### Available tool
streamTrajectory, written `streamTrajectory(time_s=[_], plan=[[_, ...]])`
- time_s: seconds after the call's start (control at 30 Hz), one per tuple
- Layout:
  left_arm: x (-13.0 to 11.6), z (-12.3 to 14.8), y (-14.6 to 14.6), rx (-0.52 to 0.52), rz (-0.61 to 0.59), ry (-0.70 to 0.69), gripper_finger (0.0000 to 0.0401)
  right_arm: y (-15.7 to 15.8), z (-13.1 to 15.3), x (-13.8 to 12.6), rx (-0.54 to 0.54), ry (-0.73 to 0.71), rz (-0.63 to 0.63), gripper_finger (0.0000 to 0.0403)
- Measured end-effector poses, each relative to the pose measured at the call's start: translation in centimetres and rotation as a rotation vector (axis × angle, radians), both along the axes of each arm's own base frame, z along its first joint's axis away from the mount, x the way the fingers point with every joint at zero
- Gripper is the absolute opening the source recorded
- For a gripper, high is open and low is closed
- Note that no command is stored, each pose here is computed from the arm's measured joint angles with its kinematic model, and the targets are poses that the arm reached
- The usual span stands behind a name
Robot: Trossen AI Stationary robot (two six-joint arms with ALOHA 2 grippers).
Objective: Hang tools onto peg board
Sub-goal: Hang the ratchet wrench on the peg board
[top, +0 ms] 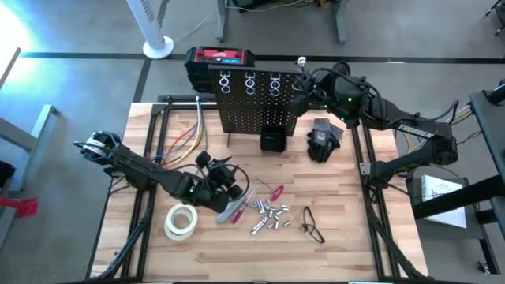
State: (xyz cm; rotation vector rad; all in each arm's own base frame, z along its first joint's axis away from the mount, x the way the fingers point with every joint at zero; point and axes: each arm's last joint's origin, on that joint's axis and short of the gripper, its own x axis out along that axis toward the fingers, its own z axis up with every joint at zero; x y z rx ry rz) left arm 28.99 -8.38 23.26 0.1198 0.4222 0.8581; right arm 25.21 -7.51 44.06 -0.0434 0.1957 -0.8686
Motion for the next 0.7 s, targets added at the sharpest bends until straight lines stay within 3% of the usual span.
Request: streamTrajectory(time_s=[0.13,0.23,0.37,0.47,0.57,0.7], plan=[[2.6,0.0,1.6,0.069,-0.01,-0.012,0.0154,0.1,0.0,0.0,0.023,-0.017,0.028,0.0024],[5.4,-0.1,3.6,0.054,-0.109,-0.101,0.0154,0.1,0.0,0.0,0.033,-0.031,0.041,0.0024],[8.8,0.0,6.0,0.085,-0.255,-0.453,0.0154,0.2,0.0,0.0,0.05,-0.051,0.04,0.0024],[10.3,-0.4,7.5,0.176,-0.181,-0.623,0.0154,0.2,0.0,0.0,0.061,-0.064,0.041,0.0024],[12.3,-0.9,8.8,0.268,-0.112,-0.603,0.0154,0.3,-0.1,0.1,0.063,-0.059,0.048,0.0024],[15.7,-1.5,10.2,0.292,-0.099,-0.594,0.0154,0.6,-0.3,-0.1,0.065,-0.022,0.057,0.0024]])
